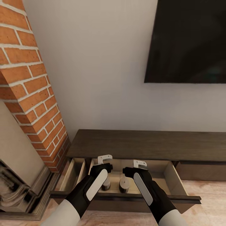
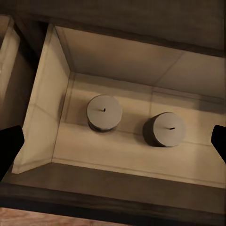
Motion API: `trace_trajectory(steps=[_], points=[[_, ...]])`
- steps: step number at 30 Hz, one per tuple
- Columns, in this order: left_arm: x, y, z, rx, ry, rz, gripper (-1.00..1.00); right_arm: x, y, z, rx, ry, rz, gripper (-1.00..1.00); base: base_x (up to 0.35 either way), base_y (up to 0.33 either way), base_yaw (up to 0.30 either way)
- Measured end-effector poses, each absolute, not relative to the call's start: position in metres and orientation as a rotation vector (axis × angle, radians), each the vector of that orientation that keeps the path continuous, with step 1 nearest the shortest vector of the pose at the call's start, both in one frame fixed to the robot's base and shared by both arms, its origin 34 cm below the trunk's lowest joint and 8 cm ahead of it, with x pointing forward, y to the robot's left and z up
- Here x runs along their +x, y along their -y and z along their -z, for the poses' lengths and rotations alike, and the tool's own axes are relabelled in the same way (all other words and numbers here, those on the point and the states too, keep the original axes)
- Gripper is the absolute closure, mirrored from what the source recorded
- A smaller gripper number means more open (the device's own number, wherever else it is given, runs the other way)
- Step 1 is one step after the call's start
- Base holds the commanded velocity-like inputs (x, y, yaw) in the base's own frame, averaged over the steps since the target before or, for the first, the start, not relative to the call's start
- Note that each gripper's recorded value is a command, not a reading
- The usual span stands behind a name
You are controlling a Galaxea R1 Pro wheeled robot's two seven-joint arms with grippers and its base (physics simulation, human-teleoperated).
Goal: Place each of the two pumpkins and all three candles from the living room inside a cabinet in the living room (use any cabinet), then make sure every cabinet is closed, and position the cauldron so it is next to a table in the living room.
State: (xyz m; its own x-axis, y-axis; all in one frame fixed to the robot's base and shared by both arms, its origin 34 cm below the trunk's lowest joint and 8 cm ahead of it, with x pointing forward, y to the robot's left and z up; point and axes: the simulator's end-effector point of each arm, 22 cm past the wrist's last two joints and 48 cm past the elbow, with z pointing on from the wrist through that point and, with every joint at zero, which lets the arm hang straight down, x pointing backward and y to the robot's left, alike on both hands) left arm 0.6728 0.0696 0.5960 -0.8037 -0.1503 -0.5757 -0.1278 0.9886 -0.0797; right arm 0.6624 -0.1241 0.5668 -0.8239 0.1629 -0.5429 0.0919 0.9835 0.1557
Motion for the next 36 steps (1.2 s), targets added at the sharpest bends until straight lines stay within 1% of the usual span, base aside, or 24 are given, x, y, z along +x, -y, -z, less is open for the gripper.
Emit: trace_trajectory(steps=[10,13,36], points=[[0.676,-0.069,-0.616,-0.192,-2.515,0.049,-1.0,0.667,0.125,-0.588,0.183,-2.538,-0.163,-1.0,0.0,0.0,0.0],[0.677,-0.069,-0.622,-0.191,-2.514,0.047,-1.0,0.667,0.124,-0.594,0.182,-2.538,-0.165,-1.0,0.0,0.0,-0.115],[0.682,-0.069,-0.668,-0.19,-2.51,0.049,-1.0,0.672,0.124,-0.64,0.179,-2.537,-0.166,-1.0,0.0,0.0,-0.269]])
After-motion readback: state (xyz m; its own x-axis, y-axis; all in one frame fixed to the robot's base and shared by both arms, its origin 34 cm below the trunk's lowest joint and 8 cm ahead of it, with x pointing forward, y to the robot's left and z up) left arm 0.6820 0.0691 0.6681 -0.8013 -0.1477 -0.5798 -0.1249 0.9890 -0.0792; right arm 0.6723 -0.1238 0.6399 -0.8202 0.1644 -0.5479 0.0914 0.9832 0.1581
